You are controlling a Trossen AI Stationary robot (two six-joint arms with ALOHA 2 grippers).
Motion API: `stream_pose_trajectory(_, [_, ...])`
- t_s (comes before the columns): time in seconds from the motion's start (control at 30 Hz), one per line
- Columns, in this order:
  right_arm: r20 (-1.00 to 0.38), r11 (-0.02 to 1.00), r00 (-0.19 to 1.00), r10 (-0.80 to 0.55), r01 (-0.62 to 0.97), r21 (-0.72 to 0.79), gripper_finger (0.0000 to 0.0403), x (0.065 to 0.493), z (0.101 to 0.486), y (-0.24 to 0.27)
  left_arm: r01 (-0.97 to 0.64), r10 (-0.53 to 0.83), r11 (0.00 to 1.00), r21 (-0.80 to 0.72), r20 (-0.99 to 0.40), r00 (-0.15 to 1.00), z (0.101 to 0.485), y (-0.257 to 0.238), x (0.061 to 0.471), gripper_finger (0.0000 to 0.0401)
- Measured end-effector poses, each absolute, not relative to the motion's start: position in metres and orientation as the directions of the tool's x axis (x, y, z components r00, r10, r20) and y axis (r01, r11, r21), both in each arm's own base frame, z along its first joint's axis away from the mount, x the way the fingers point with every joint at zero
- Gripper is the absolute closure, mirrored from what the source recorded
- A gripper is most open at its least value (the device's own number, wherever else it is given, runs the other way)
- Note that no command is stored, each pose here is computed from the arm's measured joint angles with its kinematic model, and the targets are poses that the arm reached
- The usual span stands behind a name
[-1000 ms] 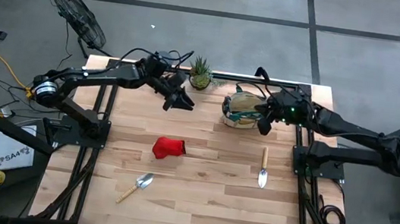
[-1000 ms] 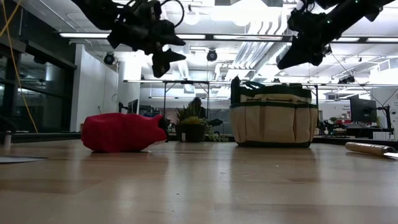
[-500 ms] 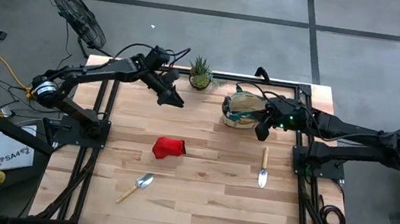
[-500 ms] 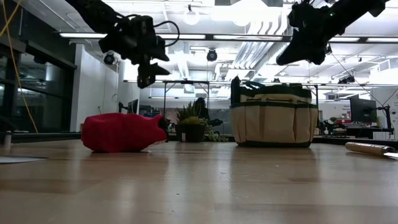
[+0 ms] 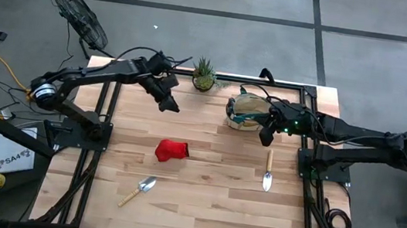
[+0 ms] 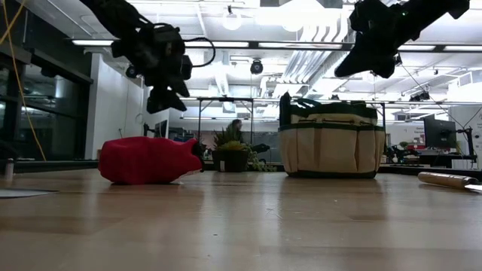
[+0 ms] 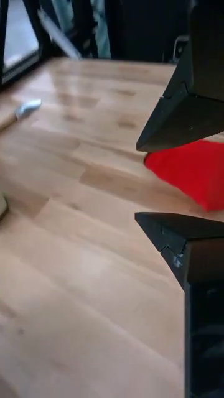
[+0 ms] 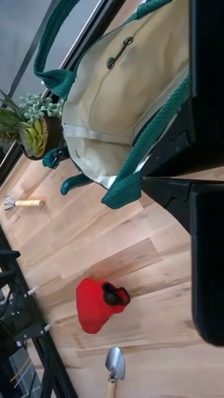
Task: Pick & Place Garden tools in Gardening bag
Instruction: Put the red gloves into the light brown gardening bag
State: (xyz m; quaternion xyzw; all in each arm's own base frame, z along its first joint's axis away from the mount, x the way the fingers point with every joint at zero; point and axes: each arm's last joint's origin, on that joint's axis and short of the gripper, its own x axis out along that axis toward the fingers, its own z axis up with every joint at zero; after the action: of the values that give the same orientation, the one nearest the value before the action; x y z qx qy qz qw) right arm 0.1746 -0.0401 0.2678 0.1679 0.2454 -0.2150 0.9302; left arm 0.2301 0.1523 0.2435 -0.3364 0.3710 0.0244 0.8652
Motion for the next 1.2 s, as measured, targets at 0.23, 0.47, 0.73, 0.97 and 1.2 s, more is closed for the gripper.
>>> stream_pose_trajectory(0.23, [-0.529,0.825,0.788,-0.316,0.503,0.257,0.0396,0.1746,0.2676,-0.04,-0.356,-0.118,0.789,-0.501,-0.692,0.712,0.2474,0.1529,0.2271,0.0235])
stream_pose_trajectory(0.47, [-0.537,0.799,0.783,-0.314,0.524,0.296,0.0396,0.1741,0.2669,-0.0399,-0.359,-0.107,0.788,-0.5,-0.685,0.72,0.2484,0.1538,0.2281,0.0235])
stream_pose_trajectory(0.73, [-0.544,0.779,0.778,-0.314,0.539,0.322,0.0396,0.1731,0.2663,-0.0398,-0.373,-0.092,0.787,-0.492,-0.69,0.718,0.2484,0.1544,0.2282,0.0235])
stream_pose_trajectory(0.97, [-0.546,0.776,0.776,-0.315,0.542,0.322,0.0396,0.1729,0.2661,-0.0398,-0.364,-0.102,0.796,-0.483,-0.701,0.706,0.2471,0.1534,0.227,0.0235])
stream_pose_trajectory(1.2, [-0.547,0.759,0.775,-0.315,0.552,0.345,0.0396,0.1729,0.266,-0.0398,-0.324,-0.152,0.804,-0.498,-0.699,0.699,0.2458,0.1507,0.2253,0.0235])
